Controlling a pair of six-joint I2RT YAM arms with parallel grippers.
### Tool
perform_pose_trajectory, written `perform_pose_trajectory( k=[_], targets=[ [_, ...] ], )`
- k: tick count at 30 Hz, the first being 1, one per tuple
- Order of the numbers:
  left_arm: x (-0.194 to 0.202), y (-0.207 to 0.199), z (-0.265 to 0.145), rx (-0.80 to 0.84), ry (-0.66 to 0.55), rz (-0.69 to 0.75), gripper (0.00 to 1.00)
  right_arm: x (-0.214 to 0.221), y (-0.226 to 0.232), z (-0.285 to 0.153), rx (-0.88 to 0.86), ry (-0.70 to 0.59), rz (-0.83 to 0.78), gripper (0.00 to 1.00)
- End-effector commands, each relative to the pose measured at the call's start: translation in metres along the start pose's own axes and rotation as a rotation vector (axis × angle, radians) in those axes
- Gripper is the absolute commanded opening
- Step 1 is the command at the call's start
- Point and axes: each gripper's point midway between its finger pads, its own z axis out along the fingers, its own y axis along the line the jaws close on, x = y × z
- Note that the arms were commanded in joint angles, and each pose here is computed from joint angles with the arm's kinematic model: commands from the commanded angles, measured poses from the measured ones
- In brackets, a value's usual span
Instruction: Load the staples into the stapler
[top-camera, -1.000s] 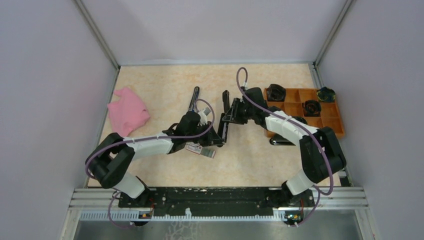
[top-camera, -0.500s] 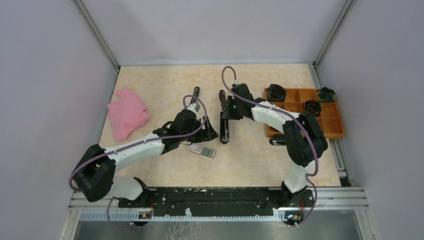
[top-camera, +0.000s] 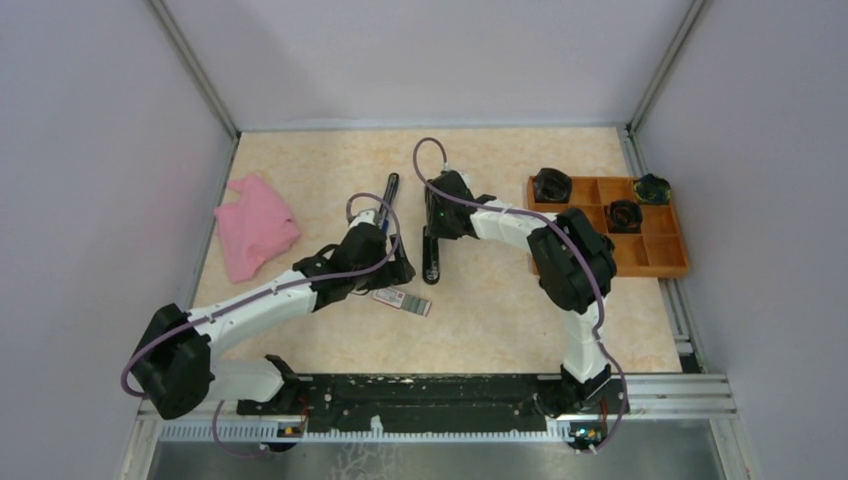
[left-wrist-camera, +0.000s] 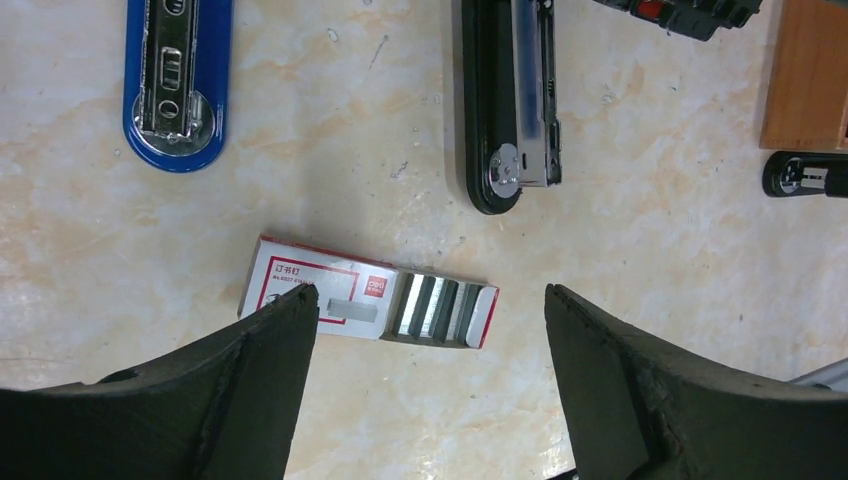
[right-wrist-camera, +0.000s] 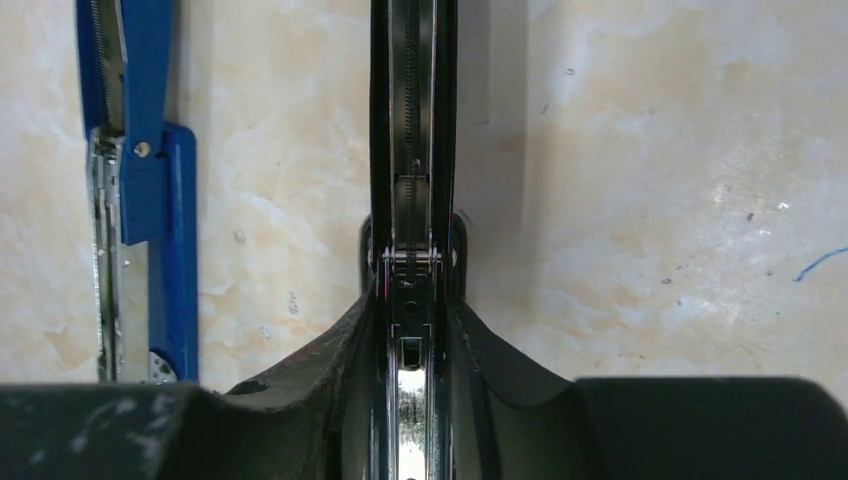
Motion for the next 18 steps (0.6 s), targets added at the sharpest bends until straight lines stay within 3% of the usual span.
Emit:
perform_pose_trajectory(
  k=[1, 7, 13, 16, 17, 18],
  targets=[
    [-0.014, -0.006, -0.002, -0.029, -0.009, 0.019, 0.89, -0.037, 0.042, -0.015, -0.133, -0.121, 0.056, 0.35],
    [-0.014, -0.023, 0.011, 0.001, 0.043, 0.038, 0.91, -0.054, 0.035, -0.057, -0.185, -0.166, 0.012, 0.47],
    [-0.013, -0.036, 0.034, -0.008, 0.088, 0.075, 0.91, -0.066, -0.016, -0.114, -0.19, -0.248, 0.025, 0.55],
    [-0.011, -0.043, 0.047, -0.015, 0.109, 0.101, 0.92, -0.066, -0.05, -0.141, -0.169, -0.302, 0.053, 0.68],
    [-0.01, -0.044, 0.051, -0.022, 0.115, 0.111, 0.92, -0.065, -0.061, -0.149, -0.156, -0.322, 0.06, 0.76],
    [-0.009, -0.046, 0.056, -0.032, 0.117, 0.121, 0.92, -0.064, -0.071, -0.158, -0.142, -0.342, 0.063, 0.97]
  ],
)
